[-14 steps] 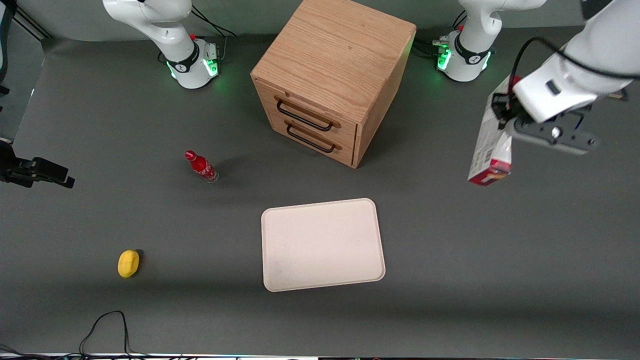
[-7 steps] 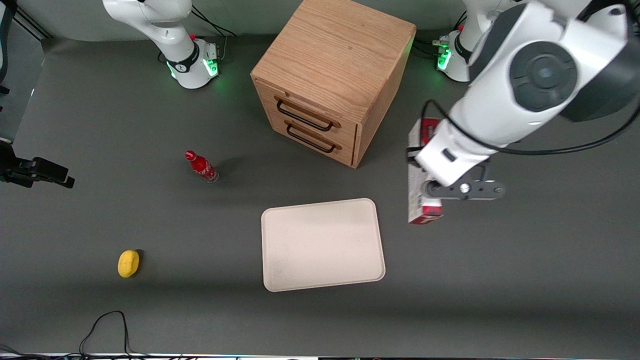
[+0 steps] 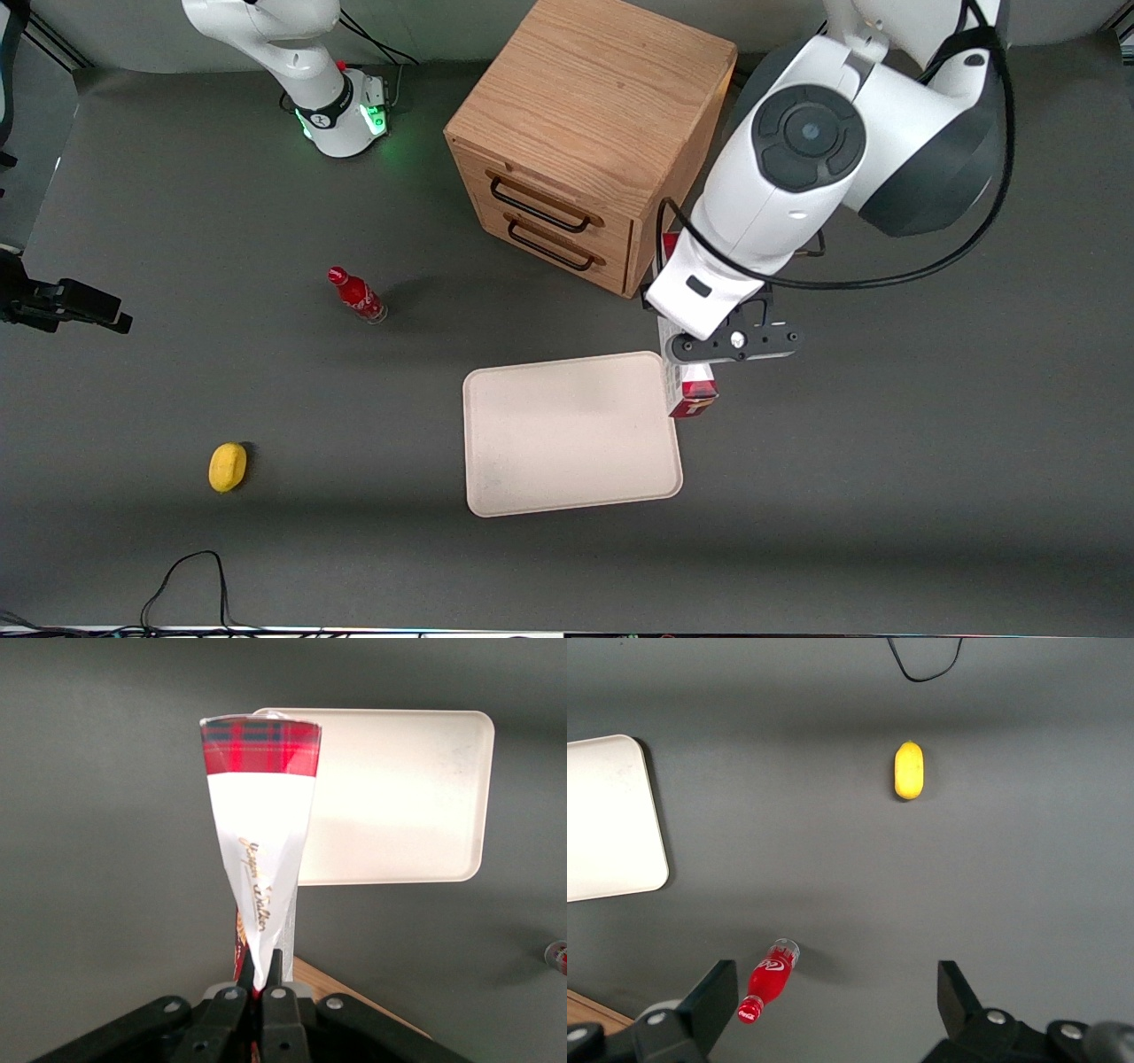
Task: Place red cookie box on tray
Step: 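Carry the held cookie box over the cream tray, then lower the cookie box onto the tray and open the left gripper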
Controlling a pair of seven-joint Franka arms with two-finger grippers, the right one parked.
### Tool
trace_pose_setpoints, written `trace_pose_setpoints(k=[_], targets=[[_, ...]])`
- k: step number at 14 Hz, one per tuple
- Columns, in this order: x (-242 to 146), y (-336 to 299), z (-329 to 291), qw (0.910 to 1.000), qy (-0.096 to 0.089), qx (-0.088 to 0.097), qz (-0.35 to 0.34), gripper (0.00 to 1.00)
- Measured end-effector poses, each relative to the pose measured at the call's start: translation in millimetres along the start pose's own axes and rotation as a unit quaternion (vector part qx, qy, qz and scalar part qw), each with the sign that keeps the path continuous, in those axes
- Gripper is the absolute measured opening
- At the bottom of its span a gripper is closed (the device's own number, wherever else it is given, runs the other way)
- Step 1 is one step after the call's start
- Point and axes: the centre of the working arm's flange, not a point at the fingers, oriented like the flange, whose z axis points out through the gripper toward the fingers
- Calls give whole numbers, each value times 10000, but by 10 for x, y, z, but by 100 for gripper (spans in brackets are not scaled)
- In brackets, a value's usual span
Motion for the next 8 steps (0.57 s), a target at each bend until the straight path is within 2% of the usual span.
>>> trace_pose_setpoints(k=[4,8], targets=[[383,67,778,9999,26,-7,-115,3],[638,122,1712,9999,-6,109,-100,3]])
